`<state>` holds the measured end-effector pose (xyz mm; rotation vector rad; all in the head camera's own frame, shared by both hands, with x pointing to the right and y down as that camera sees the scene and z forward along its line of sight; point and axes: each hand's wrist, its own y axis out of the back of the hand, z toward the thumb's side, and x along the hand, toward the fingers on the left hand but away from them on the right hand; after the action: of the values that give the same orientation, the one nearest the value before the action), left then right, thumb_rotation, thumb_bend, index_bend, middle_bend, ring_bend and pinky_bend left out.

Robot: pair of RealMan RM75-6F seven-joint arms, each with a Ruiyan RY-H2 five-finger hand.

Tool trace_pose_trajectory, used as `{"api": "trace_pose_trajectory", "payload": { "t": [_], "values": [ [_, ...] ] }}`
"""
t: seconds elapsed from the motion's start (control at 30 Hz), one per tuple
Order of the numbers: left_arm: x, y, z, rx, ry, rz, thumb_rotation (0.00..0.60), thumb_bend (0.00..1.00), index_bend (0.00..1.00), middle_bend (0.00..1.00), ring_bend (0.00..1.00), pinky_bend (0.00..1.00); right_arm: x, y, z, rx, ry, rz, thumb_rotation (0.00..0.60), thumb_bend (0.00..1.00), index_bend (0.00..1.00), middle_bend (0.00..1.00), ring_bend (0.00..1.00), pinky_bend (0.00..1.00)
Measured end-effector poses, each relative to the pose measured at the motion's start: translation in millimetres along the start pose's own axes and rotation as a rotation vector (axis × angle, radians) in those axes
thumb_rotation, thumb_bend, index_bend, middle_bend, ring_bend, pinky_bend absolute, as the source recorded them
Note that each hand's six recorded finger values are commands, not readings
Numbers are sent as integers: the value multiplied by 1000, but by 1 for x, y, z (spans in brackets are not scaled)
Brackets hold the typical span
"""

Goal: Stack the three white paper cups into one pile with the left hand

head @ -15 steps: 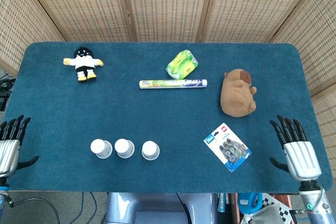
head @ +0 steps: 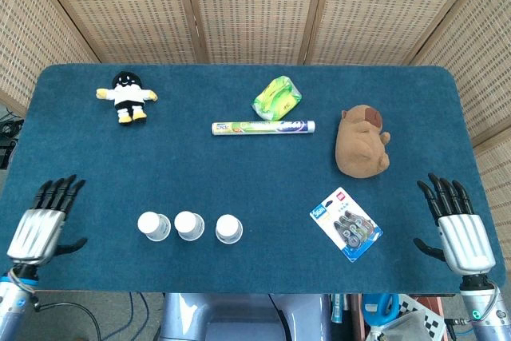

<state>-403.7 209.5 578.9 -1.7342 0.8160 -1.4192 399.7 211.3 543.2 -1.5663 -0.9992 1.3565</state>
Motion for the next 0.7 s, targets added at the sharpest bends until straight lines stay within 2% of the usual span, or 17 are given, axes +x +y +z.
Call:
{"api": "trace_pose_trajectory", "payload": {
  "t": [0.07, 0.27, 0.47, 0.7],
  "values": [
    [12, 1, 25, -5, -103, -28, 600, 111, 0, 0, 0, 0, 0, 0, 0, -1, 1, -1, 600, 0, 0, 0, 0, 0],
    [45, -3, 88, 4, -307, -134, 600, 111, 0, 0, 0, 0, 1, 1, -1, 0, 0, -3, 600, 0, 0, 0, 0, 0],
    [78, -15, 143, 42, -413, -190, 600, 111, 0, 0, 0, 0, 0, 2, -3, 0, -8, -2, 600, 0, 0, 0, 0, 0],
    [105, -38, 181, 43, -459, -269, 600, 112, 0, 0, 0, 22, -2, 2, -8, -1, -23, -4, 600, 0, 0, 0, 0, 0]
  ]
}}
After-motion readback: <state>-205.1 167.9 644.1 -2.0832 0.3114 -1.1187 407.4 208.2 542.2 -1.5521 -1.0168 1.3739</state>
